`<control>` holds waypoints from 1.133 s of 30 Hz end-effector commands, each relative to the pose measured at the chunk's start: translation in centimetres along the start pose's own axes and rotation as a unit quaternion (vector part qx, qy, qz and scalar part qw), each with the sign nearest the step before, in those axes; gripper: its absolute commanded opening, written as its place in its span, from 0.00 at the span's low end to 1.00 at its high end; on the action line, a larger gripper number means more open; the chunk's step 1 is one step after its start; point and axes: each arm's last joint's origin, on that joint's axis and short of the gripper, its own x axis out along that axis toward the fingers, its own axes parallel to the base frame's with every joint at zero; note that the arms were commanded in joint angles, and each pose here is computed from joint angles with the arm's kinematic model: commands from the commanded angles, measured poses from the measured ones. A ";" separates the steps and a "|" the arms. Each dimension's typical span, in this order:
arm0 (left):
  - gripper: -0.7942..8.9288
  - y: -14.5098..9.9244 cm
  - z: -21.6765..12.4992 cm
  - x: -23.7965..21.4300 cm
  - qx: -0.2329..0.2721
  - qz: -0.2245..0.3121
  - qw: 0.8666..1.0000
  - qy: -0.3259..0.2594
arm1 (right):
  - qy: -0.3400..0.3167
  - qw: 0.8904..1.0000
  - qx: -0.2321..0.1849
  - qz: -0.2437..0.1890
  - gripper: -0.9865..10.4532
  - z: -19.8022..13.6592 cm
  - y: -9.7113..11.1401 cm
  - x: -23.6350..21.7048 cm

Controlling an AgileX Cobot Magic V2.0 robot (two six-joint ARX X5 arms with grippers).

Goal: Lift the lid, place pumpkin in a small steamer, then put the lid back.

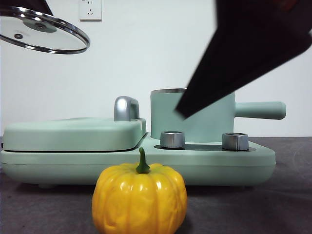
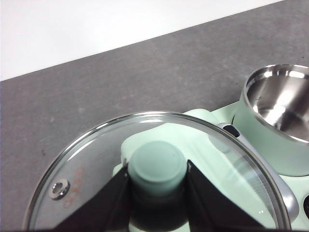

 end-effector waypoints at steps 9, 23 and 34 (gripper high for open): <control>0.10 0.2 0.3 -0.6 -0.001 0.003 1.000 -0.002 | 0.022 0.999 0.014 0.033 0.52 0.4 -0.3 4.3; 0.10 0.7 0.3 -0.6 -0.003 0.014 1.000 0.000 | 0.056 0.994 0.075 0.056 0.43 -0.4 -0.3 8.0; 0.10 0.7 0.3 -0.6 -0.004 0.015 1.000 -0.001 | 0.099 0.974 0.198 -0.046 0.41 3.0 -0.6 0.0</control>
